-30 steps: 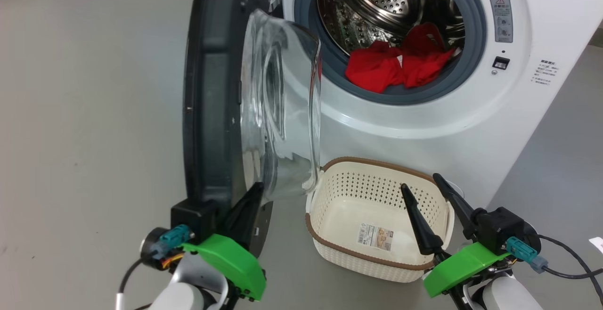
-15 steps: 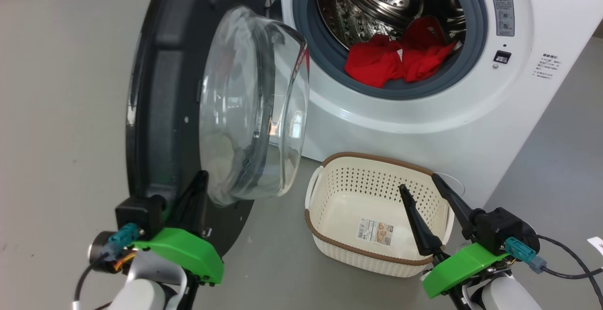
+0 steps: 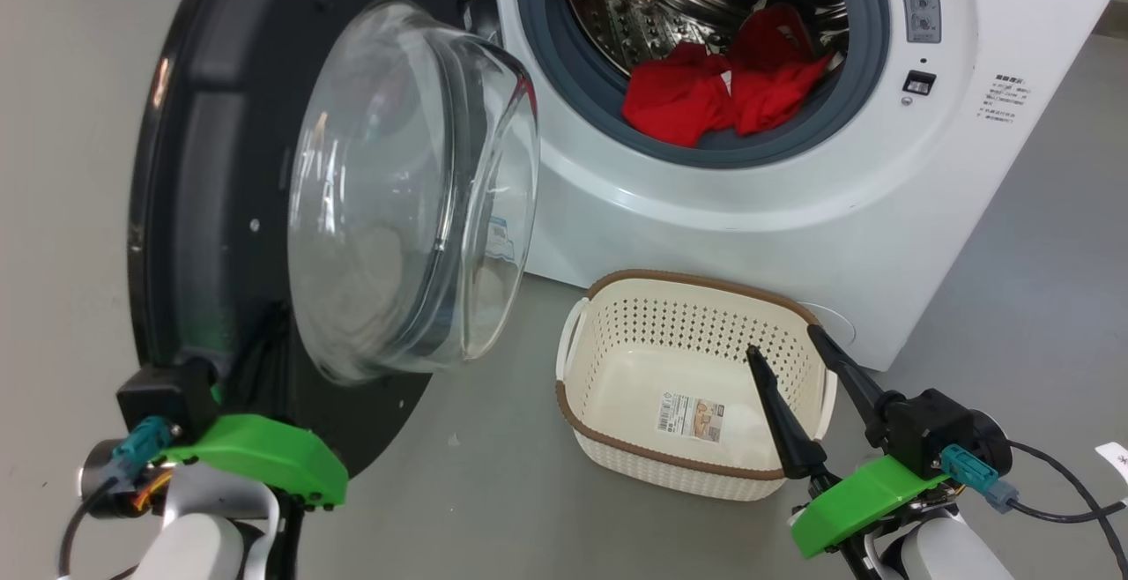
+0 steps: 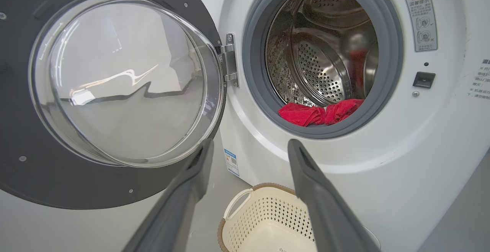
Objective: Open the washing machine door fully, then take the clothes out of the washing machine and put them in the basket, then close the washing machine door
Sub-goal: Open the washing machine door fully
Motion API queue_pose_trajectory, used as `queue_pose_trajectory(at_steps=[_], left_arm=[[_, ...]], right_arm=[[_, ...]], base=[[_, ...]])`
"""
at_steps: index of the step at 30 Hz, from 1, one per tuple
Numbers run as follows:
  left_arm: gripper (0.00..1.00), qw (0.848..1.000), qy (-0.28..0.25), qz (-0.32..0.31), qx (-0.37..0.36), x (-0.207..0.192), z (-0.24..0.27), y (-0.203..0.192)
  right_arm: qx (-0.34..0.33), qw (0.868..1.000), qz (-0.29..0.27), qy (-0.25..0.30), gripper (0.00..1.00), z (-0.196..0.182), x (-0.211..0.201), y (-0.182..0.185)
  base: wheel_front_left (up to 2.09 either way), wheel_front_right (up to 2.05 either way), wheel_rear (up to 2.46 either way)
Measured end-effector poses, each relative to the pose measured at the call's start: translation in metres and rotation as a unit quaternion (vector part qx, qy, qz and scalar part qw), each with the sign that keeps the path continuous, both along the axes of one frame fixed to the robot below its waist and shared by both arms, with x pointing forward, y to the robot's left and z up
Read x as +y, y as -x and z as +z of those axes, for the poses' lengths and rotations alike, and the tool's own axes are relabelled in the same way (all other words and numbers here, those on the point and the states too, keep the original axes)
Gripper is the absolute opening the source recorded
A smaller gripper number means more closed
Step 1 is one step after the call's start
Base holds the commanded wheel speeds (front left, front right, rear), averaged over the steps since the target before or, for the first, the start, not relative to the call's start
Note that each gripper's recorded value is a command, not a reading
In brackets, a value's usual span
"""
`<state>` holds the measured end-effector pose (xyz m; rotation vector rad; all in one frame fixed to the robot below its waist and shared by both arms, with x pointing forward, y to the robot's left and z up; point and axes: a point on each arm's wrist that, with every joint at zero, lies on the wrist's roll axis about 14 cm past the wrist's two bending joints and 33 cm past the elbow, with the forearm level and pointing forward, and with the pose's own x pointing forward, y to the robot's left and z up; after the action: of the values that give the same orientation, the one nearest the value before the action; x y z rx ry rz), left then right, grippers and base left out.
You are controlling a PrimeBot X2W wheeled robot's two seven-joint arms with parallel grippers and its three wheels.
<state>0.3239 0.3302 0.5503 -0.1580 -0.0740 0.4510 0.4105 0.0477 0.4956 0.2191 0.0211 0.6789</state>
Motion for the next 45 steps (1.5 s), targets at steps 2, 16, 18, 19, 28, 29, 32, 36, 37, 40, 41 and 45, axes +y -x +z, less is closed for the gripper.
queue_pose_trajectory(at_steps=[2,16,18,19,28,29,32,36,37,40,41,45], left_arm=[[0.00,1.000,-0.002,0.007,0.001,0.005,-0.001,0.001],[0.00,0.997,-0.022,0.076,0.008,0.040,-0.013,0.010],[0.00,0.996,-0.022,0.084,0.008,0.045,-0.014,0.012],[0.00,0.996,-0.021,0.088,0.008,0.047,-0.015,0.013],[0.00,0.992,-0.001,0.127,0.002,0.070,-0.019,0.022],[0.00,0.991,0.003,0.131,0.001,0.073,-0.019,0.024],[0.00,0.990,0.009,0.140,0.001,0.079,-0.021,0.027],[0.00,0.989,0.013,0.145,0.002,0.084,-0.022,0.027],[0.00,0.989,0.014,0.149,0.001,0.086,-0.021,0.028],[0.00,0.988,0.016,0.154,0.000,0.091,-0.022,0.029],[0.00,0.988,0.016,0.157,0.001,0.093,-0.022,0.030],[0.00,0.987,0.015,0.161,0.002,0.098,-0.022,0.029]], right_arm=[[0.002,1.000,-0.001,0.000,1.00,-0.001,-0.001,0.000],[0.008,1.000,-0.004,0.012,1.00,-0.012,-0.004,-0.004],[0.006,1.000,-0.004,0.015,1.00,-0.012,-0.004,-0.005],[0.006,1.000,-0.004,0.016,1.00,-0.012,-0.004,-0.005],[0.000,1.000,-0.003,0.026,1.00,-0.010,-0.005,-0.005],[0.001,1.000,-0.002,0.027,1.00,-0.010,-0.005,-0.005],[-0.002,1.000,-0.003,0.026,1.00,-0.008,-0.005,-0.005],[-0.002,1.000,-0.003,0.027,1.00,-0.007,-0.005,-0.005],[-0.002,1.000,-0.002,0.027,1.00,-0.006,-0.005,-0.004],[-0.003,1.000,-0.002,0.028,1.00,-0.005,-0.006,-0.003],[-0.003,1.000,-0.002,0.029,1.00,-0.005,-0.006,-0.003],[-0.005,0.999,-0.005,0.031,1.00,-0.004,-0.008,-0.004]], base=[[0.00,0.00,0.00],[0.00,0.00,0.00],[0.00,0.00,0.00],[0.00,0.00,0.00],[0.00,0.00,0.00],[0.00,0.00,0.00],[0.00,0.00,0.00],[0.00,0.00,0.00],[0.00,0.00,0.00],[0.00,0.00,0.00],[0.00,0.00,0.00],[0.00,0.00,0.00]])
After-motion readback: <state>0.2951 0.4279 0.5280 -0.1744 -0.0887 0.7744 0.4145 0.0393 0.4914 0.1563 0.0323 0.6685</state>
